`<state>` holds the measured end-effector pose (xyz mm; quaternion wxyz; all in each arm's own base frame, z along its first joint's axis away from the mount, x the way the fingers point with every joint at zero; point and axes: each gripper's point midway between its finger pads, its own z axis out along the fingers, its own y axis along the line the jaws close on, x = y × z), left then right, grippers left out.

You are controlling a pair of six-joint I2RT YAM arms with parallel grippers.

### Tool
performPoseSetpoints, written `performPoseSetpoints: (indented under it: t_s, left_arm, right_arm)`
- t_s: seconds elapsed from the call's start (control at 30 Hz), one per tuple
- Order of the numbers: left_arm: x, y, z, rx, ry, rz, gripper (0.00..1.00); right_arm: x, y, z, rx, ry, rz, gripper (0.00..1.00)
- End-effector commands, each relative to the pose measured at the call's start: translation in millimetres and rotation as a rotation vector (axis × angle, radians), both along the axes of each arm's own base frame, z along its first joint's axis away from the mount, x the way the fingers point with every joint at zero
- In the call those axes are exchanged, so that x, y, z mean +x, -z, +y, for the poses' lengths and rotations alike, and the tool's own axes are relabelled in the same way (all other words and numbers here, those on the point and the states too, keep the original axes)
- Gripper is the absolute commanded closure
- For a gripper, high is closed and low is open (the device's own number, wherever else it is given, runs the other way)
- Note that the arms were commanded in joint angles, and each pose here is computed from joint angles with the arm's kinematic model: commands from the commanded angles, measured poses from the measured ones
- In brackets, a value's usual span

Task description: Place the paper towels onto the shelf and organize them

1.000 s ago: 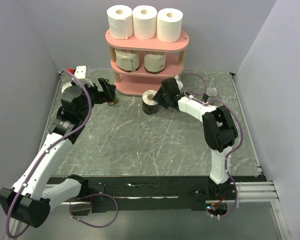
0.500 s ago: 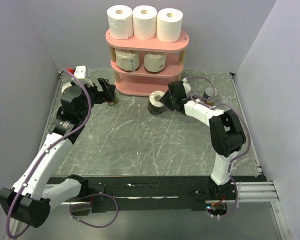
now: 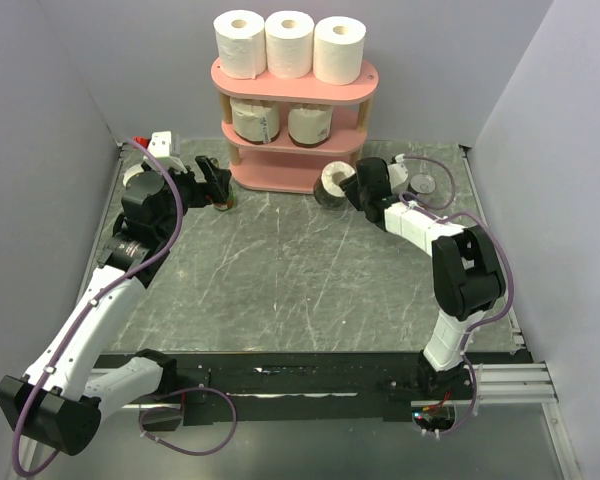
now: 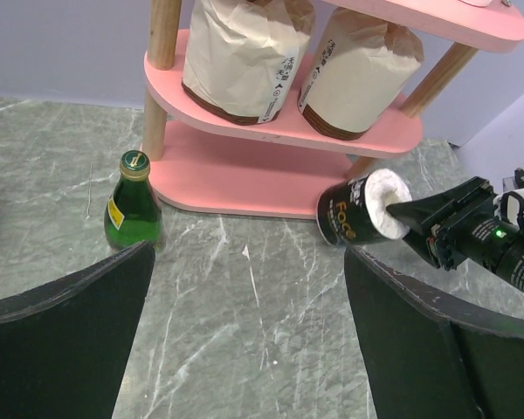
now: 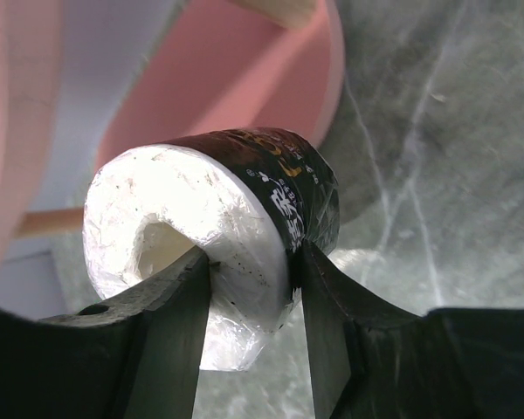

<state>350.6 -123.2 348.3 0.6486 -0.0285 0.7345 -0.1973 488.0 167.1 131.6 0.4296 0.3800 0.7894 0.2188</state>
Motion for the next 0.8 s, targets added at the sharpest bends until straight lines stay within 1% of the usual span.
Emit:
performPoseSetpoints:
  t_s: [0.0,0.1,0.33,0.53,0.6,0.67,0.7,0.77]
  left_arm:
    - [-1.7,-16.7,-0.1,-0.040,0.005,-0.056,0.04]
    - [-3.0,-18.8,-0.8,-0.041,0.011,-0.060,0.04]
    - [-5.5,-21.6,0.6,-0.045,0.006,-0.070,0.04]
    - [-3.3,-18.5,-0.2,-0.043,0.006,-0.061,0.04]
    - [-3.0,-18.3,-0.3,-0.041,0.006,-0.060,0.04]
    - [-3.0,-18.2,-0.2,-0.040,0.006,-0.060,0.04]
    - [-3.0,-18.8,0.9,-0.040,0.002,-0.062,0.04]
    - [-3.7,-19.8,1.2,-0.040,0.000,-0.065,0.04]
  right_arm:
    - [27.9,-50.6,-6.8,0.106,0.100,-0.186,0.53]
    - [34.4,-52.8,-6.3,0.124,0.115,-0.215,0.52]
    - [51.1,-45.2,-4.6,0.160,0.142,-0.230,0.50]
    - [65.3,-44.7,2.6,0.204,0.137,-0.288,0.50]
    - [72.0,-45.5,4.1,0.207,0.132,-0.313,0.50]
    - [76.9,-50.5,7.3,0.205,0.125,-0.318,0.50]
    - [78.1,-43.7,8.6,0.196,0.124,-0.298,0.49]
    - [81.8,-46.9,8.5,0.189,0.120,-0.319,0.48]
